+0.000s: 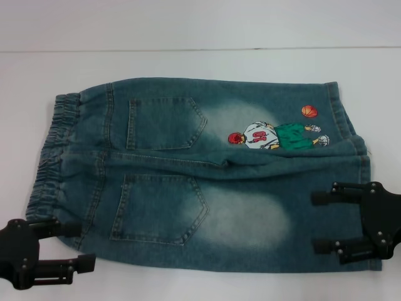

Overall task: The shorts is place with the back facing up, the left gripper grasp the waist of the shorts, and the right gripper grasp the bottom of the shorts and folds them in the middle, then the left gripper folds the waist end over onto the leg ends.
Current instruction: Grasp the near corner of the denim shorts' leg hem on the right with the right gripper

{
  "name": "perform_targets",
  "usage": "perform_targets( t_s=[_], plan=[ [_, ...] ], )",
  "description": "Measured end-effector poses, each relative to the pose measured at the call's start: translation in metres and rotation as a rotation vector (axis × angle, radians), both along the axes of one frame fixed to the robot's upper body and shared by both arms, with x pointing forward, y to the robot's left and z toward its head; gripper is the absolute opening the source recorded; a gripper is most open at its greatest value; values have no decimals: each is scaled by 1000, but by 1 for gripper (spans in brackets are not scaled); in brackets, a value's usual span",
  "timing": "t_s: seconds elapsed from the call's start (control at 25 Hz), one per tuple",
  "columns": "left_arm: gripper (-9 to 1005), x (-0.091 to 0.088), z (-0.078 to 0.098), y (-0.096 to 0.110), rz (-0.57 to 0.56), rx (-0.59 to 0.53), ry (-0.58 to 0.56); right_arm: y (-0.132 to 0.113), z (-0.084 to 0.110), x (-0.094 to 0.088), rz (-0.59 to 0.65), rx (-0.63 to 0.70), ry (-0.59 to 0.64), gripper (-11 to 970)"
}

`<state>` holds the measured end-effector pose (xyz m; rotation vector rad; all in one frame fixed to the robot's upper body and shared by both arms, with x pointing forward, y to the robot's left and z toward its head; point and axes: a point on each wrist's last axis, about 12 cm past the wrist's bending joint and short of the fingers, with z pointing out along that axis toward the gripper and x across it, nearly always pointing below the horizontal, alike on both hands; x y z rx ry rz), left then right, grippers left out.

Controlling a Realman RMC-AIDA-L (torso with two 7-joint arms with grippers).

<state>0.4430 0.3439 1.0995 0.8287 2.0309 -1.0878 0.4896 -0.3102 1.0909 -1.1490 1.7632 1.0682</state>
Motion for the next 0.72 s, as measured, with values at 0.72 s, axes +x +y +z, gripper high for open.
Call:
perform_targets(
  t_s=[0.72],
  plan=[
    [840,5,7,10,53,23,48,0,0,0,0,1,0,917]
  ],
)
